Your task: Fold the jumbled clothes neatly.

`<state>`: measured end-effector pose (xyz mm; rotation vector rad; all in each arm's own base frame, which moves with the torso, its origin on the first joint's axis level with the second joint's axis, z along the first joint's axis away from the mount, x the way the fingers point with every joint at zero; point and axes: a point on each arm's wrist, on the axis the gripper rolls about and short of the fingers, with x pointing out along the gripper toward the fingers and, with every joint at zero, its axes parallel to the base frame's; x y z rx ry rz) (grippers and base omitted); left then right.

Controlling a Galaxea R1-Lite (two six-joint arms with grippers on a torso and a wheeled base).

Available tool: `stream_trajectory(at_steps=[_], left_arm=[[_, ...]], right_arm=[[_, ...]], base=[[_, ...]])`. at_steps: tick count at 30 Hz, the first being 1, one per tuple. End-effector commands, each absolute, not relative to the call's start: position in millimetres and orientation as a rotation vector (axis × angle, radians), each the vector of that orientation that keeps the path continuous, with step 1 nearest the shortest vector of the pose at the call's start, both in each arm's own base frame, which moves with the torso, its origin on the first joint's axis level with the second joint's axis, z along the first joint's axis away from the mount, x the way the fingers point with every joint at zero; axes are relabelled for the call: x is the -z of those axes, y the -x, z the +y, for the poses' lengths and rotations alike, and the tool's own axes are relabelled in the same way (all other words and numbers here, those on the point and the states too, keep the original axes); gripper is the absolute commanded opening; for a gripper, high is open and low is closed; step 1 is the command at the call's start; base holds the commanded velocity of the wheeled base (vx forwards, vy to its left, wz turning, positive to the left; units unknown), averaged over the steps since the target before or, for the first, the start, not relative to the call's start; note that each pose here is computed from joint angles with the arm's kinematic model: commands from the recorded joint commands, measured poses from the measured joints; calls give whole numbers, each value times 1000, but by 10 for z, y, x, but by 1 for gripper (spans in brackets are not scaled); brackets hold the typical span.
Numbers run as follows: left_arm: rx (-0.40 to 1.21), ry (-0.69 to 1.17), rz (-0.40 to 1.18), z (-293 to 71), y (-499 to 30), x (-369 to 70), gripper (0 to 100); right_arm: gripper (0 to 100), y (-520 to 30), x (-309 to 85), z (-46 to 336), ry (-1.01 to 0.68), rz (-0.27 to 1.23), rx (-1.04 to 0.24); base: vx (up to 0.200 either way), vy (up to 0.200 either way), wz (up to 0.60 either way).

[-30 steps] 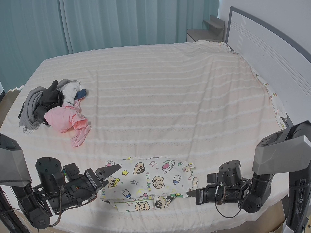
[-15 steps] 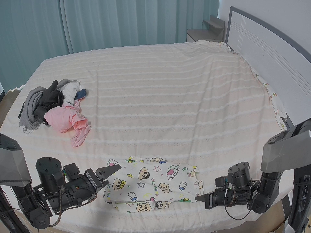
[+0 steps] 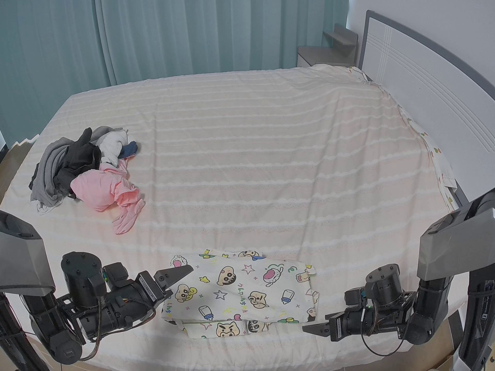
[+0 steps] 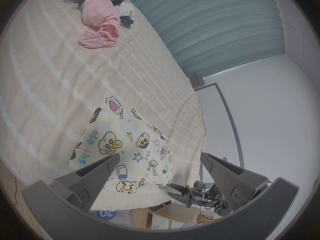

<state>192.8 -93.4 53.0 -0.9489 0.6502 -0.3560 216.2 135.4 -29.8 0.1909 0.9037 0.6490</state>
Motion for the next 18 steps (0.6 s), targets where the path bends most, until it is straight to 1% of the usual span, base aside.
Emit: stream_trajectory(at_steps=[1, 2, 5, 8, 11, 13, 14, 15, 16, 18], left_arm=[[309, 936, 652, -861, -1974, -456, 100], [303, 927, 648, -845, -1987, -448, 100], [265, 849, 639, -765, -2035, -371, 100], [239, 758, 643, -726, -2076, -277, 100], [231, 682, 635, -690, -2115, -229, 100], [215, 679, 611, -646, -2162, -241, 100], [210, 680, 605, -631, -2172, -246, 100], [200, 672, 603, -606, -2198, -236, 100], [198, 668, 603, -600, -2203, -233, 100], [174, 602, 642, -551, -2239, -119, 100]], right_arm=[[100, -2071, 49, 1240, -211, 797, -626], [100, -2063, -3, 1210, -215, 768, -609], [100, -1939, -269, 1066, -213, 616, -500], [100, -1850, -596, 925, -230, 414, -361], [100, -1798, -918, 730, -248, 226, -193], [100, -1749, -1093, 587, -238, 124, -132], [100, -1737, -1128, 553, -236, 104, -118], [100, -1693, -1239, 427, -227, 38, -67], [100, -1683, -1258, 405, -225, 26, -57], [100, -1581, -1412, 225, -225, -66, 19]], base=[[0, 0, 0], [0, 0, 0], [0, 0, 0], [0, 0, 0], [0, 0, 0], [0, 0, 0], [0, 0, 0], [0, 0, 0], [0, 0, 0], [0, 0, 0]])
